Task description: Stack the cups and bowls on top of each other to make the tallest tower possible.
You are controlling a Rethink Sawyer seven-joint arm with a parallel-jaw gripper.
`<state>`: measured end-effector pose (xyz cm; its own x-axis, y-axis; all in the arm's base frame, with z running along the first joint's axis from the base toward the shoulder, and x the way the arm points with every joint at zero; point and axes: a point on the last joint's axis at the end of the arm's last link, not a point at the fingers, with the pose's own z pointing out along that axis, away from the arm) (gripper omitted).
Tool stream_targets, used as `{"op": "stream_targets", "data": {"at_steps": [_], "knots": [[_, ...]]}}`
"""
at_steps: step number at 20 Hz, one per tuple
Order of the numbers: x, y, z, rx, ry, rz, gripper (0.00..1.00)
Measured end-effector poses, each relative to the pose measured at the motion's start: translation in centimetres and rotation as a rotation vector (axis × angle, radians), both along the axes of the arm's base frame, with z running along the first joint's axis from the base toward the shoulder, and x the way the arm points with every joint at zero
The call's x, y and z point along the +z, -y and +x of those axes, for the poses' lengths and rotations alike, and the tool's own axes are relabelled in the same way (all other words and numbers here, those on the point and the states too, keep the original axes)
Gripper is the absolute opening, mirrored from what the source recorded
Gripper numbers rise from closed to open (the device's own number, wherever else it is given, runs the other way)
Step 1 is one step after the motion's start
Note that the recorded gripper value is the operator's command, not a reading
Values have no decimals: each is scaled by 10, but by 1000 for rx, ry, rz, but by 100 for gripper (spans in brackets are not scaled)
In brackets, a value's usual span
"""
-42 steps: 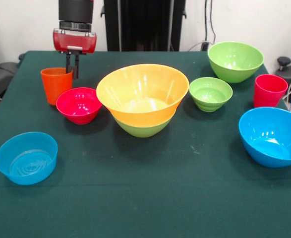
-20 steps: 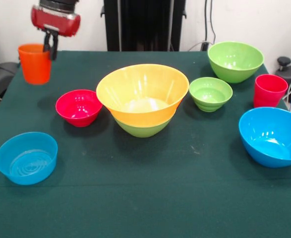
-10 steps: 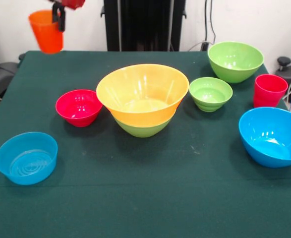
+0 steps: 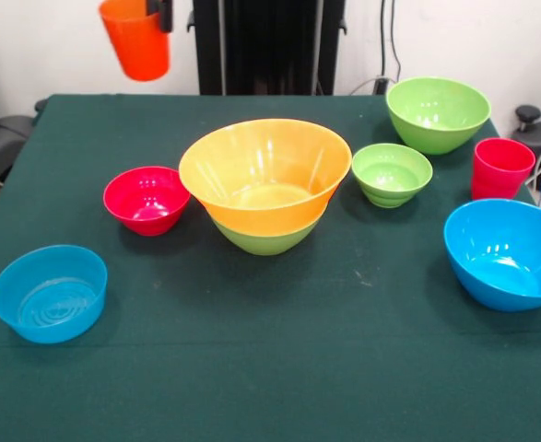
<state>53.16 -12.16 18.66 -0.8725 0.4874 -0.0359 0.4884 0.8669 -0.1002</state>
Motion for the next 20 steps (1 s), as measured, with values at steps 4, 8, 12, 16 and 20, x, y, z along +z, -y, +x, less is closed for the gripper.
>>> {"op": "stream_targets", "data": {"at_steps": [4, 8, 12, 16, 20], "knots": [[5, -25, 14, 51, 19, -7, 0], [3, -66, 34, 128, 35, -7, 0], [-10, -99, 54, 185, 37, 9, 0], [-26, -120, 69, 215, 32, 26, 0], [-39, -130, 77, 227, 25, 32, 0]]}}
